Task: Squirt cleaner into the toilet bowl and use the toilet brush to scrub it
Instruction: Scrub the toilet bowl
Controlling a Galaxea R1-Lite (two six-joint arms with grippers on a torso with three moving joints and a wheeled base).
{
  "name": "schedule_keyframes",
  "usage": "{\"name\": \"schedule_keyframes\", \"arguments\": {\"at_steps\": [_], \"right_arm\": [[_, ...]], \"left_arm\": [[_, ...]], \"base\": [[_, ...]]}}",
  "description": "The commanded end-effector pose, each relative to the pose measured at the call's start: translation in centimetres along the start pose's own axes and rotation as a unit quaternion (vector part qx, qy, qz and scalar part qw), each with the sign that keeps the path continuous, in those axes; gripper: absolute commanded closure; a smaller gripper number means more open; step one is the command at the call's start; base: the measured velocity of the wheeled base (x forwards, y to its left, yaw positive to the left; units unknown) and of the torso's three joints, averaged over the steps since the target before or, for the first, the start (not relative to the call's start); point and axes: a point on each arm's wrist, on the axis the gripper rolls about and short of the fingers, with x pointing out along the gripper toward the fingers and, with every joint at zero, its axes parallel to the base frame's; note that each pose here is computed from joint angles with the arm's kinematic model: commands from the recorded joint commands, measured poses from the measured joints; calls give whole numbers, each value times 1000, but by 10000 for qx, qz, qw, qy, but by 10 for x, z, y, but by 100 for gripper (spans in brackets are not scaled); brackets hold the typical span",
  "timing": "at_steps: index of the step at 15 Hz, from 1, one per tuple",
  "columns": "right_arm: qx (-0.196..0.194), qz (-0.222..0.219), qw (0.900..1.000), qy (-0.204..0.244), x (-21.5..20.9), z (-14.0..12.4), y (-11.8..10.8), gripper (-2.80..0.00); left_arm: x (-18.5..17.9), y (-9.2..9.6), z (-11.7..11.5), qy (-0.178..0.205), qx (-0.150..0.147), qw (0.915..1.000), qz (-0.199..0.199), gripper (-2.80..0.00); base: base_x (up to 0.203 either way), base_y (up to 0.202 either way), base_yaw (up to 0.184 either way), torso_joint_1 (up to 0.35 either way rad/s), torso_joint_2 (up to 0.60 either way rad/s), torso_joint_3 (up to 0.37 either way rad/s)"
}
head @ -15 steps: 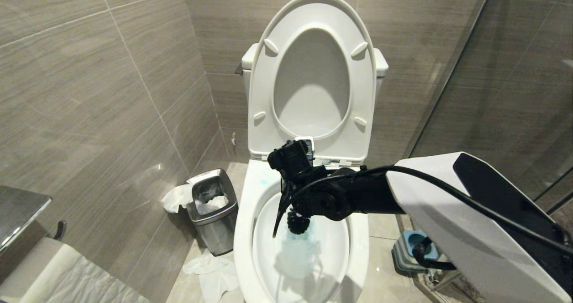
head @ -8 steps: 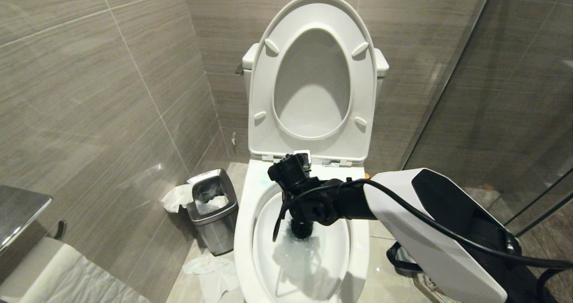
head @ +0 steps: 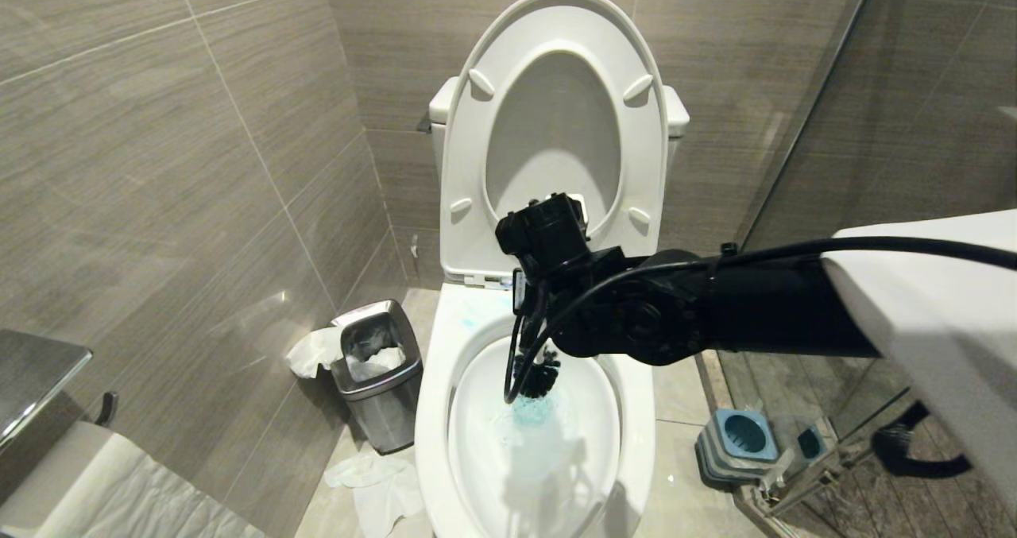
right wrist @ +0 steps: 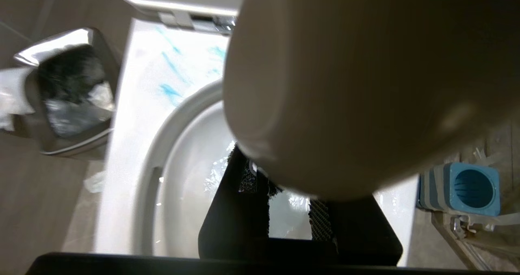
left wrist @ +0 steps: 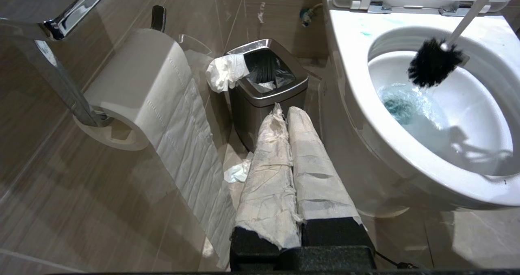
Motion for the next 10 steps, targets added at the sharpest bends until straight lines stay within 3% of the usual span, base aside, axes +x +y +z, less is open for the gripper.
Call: {"name": "schedule_keyframes", "arguments": {"at_steps": [1,10], "right_arm": [[205,94,9995,-221,-29,26,-13,0],[-155,-227,9994,224,48,-36,12,0]], "left_arm": [[0,0,0,7,0,10000,-2,0],[0,0,0,7,0,10000,-2,0]], "base": [[0,0,0,0,0,0],[0,0,0,0,0,0]]}}
